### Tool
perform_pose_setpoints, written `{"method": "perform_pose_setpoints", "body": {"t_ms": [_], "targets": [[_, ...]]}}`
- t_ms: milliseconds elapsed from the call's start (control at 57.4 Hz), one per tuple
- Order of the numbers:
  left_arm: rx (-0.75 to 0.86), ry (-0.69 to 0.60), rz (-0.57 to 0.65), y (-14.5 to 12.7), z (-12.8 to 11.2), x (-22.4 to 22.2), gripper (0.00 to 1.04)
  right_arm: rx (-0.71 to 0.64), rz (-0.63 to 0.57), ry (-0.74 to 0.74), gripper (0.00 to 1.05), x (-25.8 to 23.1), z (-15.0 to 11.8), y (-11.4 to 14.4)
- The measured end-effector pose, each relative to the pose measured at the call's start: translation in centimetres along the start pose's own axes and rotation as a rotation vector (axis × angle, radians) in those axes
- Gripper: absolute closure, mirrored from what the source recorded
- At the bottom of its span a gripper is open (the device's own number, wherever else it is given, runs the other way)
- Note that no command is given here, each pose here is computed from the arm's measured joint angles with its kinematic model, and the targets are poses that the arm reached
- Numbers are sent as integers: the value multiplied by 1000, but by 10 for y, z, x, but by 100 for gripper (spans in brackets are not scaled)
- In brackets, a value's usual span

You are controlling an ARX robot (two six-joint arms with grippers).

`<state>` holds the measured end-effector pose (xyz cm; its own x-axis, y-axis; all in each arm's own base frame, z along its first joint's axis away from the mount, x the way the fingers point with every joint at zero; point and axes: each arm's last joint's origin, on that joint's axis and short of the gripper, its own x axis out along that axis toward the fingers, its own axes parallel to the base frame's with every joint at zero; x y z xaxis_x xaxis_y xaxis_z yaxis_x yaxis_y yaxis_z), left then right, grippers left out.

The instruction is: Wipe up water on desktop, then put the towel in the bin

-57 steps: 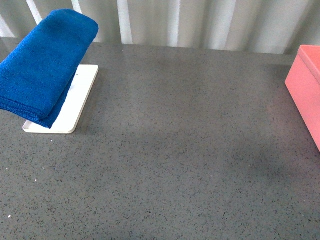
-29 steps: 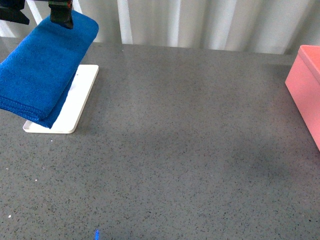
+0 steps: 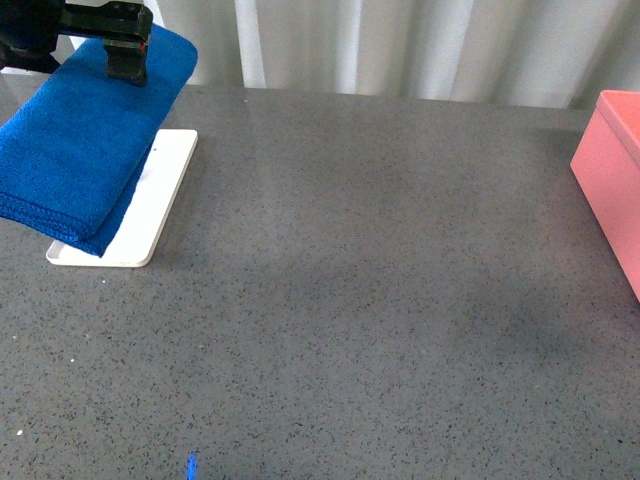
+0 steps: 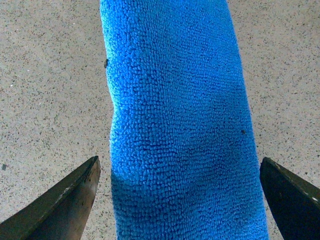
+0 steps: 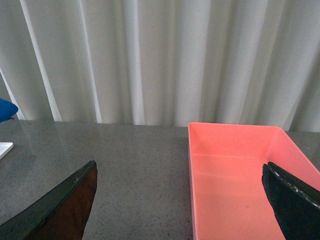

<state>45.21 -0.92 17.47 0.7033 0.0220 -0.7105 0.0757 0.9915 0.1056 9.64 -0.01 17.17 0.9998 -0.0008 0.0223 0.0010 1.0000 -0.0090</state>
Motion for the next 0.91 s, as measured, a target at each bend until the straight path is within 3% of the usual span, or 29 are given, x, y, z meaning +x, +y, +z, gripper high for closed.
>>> {"method": "perform_pose_setpoints", "body": {"t_ms": [52,157,261,575,906], "targets": [[2,2,1,-1,-1,1,8,0,0,0,7,0,0,0],[5,7,12,-1,-4,3,26,0,0,0,7,0,0,0],[4,6,24,1,-5,3,50,0,0,0,7,0,0,0],[-29,-20,-3,9,-3,0,100,0,0,0,7,0,0,0],[-50,-97,-76,9,8,-23,101,0,0,0,7,0,0,0]]}}
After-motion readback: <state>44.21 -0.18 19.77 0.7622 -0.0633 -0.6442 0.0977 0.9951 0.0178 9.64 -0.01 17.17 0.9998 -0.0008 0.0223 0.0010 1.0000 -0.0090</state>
